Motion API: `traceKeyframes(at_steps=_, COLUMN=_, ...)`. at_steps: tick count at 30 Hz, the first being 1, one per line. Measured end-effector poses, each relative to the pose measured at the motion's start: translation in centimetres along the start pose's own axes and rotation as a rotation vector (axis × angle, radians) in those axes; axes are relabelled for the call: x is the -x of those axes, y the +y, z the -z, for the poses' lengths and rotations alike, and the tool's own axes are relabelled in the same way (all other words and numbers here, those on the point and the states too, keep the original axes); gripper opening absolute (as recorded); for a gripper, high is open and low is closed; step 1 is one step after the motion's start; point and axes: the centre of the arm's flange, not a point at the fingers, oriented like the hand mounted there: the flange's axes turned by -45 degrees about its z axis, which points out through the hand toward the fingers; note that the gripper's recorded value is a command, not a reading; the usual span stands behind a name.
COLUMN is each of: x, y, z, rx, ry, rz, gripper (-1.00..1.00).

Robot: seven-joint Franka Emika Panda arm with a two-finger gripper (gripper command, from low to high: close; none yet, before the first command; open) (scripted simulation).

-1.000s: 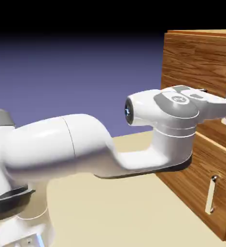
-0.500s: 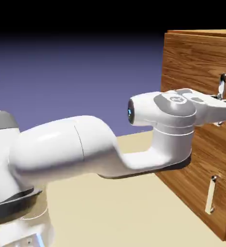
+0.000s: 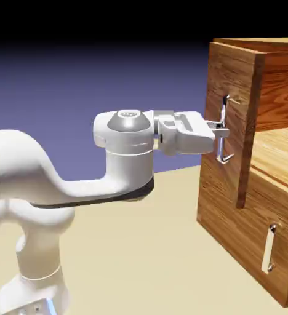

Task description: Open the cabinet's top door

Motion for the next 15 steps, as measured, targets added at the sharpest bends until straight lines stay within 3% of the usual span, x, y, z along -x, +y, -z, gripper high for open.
traceKeyframes(at_steps=15, x=0.0, y=-5.6, z=10.7, rx=0.277, ry=0.000, rz=0.000, gripper=-1.00)
